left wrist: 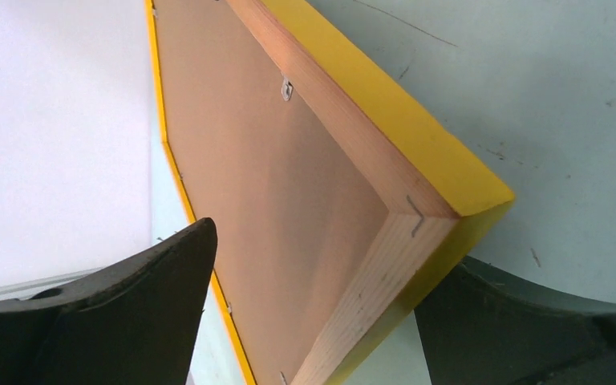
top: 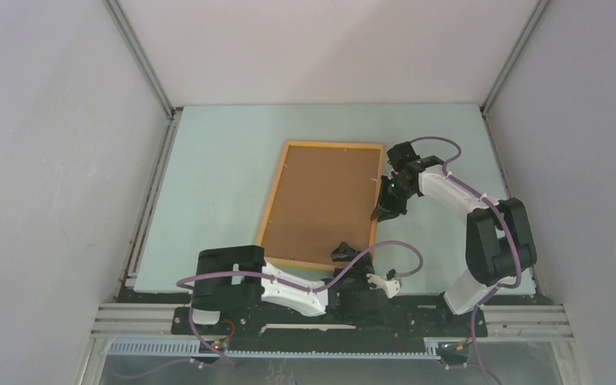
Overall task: Put the photo into the frame
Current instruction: Turn over the photo frame at the center of the board.
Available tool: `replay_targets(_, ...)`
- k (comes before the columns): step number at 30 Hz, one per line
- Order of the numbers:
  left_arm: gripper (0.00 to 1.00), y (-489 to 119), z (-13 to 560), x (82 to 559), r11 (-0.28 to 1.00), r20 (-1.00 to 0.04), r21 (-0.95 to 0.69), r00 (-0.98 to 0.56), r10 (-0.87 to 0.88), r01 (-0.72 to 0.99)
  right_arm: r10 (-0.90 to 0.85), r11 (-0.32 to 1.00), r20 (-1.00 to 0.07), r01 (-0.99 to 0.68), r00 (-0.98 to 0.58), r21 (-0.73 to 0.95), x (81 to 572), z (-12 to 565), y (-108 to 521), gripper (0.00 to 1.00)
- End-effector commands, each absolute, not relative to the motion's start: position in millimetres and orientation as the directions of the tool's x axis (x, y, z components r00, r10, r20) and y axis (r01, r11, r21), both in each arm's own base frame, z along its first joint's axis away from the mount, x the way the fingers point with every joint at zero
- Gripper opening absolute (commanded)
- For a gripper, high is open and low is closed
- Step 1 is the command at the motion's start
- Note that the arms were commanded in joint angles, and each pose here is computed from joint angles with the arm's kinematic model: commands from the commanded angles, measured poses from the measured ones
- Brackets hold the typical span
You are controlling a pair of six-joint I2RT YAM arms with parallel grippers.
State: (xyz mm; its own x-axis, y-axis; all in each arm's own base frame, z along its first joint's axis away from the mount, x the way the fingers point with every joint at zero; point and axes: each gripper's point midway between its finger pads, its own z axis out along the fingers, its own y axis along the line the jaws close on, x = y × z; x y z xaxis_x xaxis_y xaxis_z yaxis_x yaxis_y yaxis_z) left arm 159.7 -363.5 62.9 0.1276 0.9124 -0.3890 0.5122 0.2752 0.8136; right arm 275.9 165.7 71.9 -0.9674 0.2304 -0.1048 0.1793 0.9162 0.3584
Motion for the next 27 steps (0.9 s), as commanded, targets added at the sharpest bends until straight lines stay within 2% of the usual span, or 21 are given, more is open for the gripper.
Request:
replay_targets(1, 0.87, -372, 109, 181, 0.433, -0.490, 0.829, 0.084, 0.868, 0.354, 0.256, 0.881, -0.166, 0.159, -0.952, 0.445, 289, 110, 176, 0.00)
replay_targets(4, 0.69, -371, 120, 187, 0.457, -0.502, 0.834, 0.082, 0.861, 0.308, 0.258, 0.877, -0.169, 0.158, -0.951, 0.454, 289, 112, 178, 0.00)
replay_targets(12, 0.40, -364, 150, 191, 0.507, -0.536, 0.834, 0.104, 0.837, 0.218, 0.261, 0.861, -0.196, 0.136, -0.945, 0.489, 294, 128, 183, 0.00)
replay_targets(14, 0.27, -360, 160, 192, 0.524, -0.551, 0.827, 0.106, 0.828, 0.204, 0.264, 0.856, -0.235, 0.115, -0.936, 0.504, 301, 141, 181, 0.00)
replay_targets(16, 0.06, -355, 172, 193, 0.542, -0.566, 0.819, 0.108, 0.817, 0.191, 0.271, 0.848, -0.295, 0.082, -0.916, 0.524, 312, 163, 180, 0.08)
replay_targets(17, 0.00, -352, 177, 193, 0.551, -0.574, 0.814, 0.107, 0.812, 0.184, 0.268, 0.846, -0.325, 0.060, -0.907, 0.529, 316, 175, 179, 0.16)
replay_targets(21, 0.00, -344, 197, 196, 0.584, -0.603, 0.794, 0.103, 0.791, 0.167, 0.295, 0.847, -0.478, -0.005, -0.828, 0.531, 338, 239, 160, 0.55)
replay_targets(24, 0.00, -338, 220, 201, 0.623, -0.641, 0.765, 0.093, 0.762, 0.163, 0.356, 0.831, -0.567, -0.026, -0.743, 0.555, 345, 290, 133, 0.68)
replay_targets(27, 0.00, -332, 248, 212, 0.700, -0.727, 0.676, 0.049, 0.685, 0.229, 0.417, 0.807, -0.625, -0.047, -0.660, 0.589, 342, 328, 110, 0.72)
